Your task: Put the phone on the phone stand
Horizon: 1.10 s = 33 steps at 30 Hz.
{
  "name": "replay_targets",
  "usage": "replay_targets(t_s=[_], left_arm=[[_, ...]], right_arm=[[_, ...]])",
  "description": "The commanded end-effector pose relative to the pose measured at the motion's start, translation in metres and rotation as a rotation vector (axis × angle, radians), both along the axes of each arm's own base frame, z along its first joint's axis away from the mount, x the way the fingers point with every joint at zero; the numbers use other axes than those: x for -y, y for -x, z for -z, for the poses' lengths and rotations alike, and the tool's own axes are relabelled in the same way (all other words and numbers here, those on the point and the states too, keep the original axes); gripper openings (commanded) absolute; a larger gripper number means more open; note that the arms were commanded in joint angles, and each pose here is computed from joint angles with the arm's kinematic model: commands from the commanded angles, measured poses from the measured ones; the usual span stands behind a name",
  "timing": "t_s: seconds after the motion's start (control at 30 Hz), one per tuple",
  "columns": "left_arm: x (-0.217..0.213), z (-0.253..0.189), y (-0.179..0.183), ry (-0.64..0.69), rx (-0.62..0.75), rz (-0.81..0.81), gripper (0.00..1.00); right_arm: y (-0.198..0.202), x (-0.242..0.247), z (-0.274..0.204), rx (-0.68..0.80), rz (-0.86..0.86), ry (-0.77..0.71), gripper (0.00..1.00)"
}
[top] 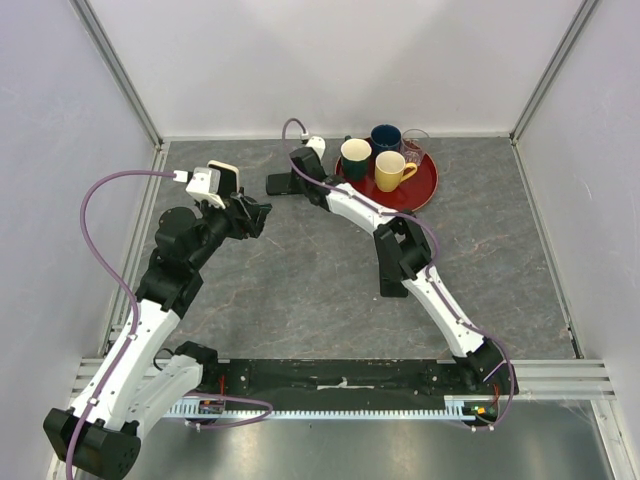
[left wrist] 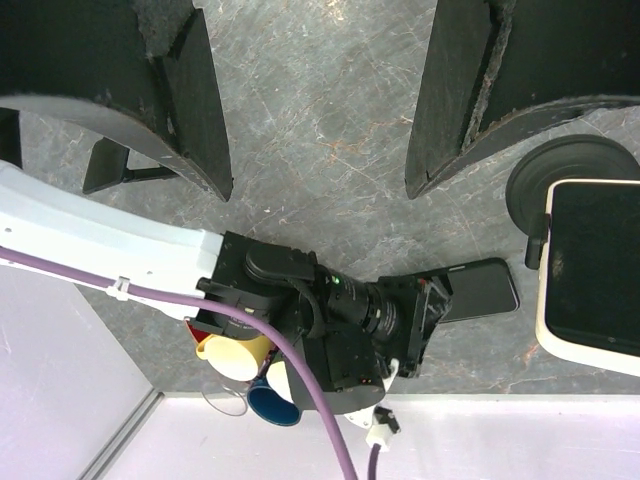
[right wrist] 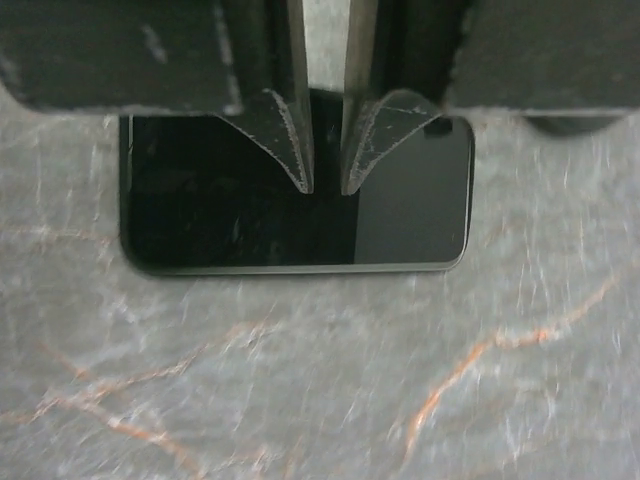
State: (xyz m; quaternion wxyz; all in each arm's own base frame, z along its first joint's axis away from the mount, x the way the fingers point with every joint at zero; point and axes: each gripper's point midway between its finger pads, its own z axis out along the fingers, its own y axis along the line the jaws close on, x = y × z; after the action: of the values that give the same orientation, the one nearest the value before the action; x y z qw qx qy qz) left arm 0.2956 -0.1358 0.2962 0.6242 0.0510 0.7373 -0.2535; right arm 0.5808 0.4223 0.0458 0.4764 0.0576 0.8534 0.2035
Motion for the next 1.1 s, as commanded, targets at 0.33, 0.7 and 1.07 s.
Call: replay_targets(t_s=[0.33, 0.7, 1.07], left_arm=[[0.003, -0.020, 0.003, -0.001, 0.072, 0.029, 0.76], [0.007, -0.016, 0.001, 0.004, 0.056, 0.045, 0.76], [0.022, -0.014, -0.003, 0.043, 0.004, 0.113, 0.71]], right_arm=[[0.006, 0.000, -0.065, 0.174, -0.136, 0.113, 0.56], [-0.060, 0.022, -0.064, 0.247, 0.018, -0.089, 0.33], [-0.052, 0.015, -0.044, 0.187, -0.021, -0.091, 0.24]])
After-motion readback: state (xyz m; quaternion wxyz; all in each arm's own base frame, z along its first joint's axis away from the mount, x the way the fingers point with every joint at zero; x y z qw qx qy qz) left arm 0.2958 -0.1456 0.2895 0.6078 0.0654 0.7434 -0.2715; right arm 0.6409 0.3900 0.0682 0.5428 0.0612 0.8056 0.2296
